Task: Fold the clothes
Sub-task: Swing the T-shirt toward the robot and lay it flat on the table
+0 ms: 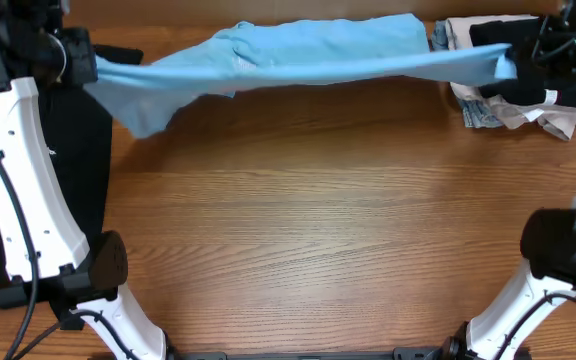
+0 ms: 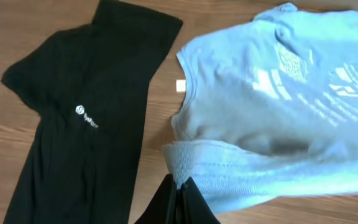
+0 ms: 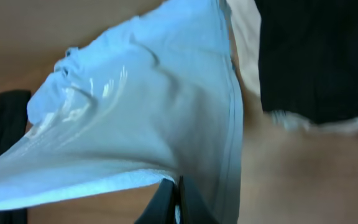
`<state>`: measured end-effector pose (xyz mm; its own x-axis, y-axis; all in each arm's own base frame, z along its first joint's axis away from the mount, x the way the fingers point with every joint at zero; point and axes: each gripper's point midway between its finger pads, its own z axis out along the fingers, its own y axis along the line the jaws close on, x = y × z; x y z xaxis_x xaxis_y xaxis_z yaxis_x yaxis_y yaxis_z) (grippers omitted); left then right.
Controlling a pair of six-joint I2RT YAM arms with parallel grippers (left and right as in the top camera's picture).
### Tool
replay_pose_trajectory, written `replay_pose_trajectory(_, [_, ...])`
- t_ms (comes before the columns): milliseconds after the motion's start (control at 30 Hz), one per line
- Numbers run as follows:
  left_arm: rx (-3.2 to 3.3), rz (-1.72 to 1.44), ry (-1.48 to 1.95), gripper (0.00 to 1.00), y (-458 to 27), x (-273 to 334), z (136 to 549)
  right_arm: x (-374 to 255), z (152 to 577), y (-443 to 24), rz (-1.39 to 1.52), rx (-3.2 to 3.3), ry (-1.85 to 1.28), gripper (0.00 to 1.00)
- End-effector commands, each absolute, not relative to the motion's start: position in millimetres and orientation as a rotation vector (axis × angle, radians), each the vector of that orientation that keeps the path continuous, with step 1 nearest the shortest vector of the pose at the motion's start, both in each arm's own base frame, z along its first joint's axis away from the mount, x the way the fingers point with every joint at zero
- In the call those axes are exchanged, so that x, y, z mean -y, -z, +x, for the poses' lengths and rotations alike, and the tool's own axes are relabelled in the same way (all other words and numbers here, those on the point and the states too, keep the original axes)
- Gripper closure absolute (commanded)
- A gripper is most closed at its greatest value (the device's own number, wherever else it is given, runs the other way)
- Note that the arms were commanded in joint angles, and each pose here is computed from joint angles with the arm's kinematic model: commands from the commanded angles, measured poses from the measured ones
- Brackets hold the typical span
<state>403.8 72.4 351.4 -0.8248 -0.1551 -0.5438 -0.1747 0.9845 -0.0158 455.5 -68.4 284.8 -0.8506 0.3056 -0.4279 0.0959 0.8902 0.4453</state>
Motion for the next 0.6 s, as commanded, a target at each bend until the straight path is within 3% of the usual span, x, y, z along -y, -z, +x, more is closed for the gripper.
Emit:
replay_pose_trajectory(0, [-2.503, -0.273, -0.069, 0.96, -372.4, -76.2, 385.9, 71.7, 420.2, -324.5, 0.290, -2.525, -0.455, 0.96])
replay_pose_trajectory(333, [-2.632, -0.343, -0.116, 0.96, -349.5, -68.5, 302.0, 64.4, 366.3, -322.6, 0.372, -2.622, -0.404, 0.96])
replay_pose_trajectory(567, [-2.679, -0.412, -0.099, 0.96, -315.1, -60.6, 259.5, 63.1, 302.3, -298.8, 0.499, -2.626, -0.370, 0.96])
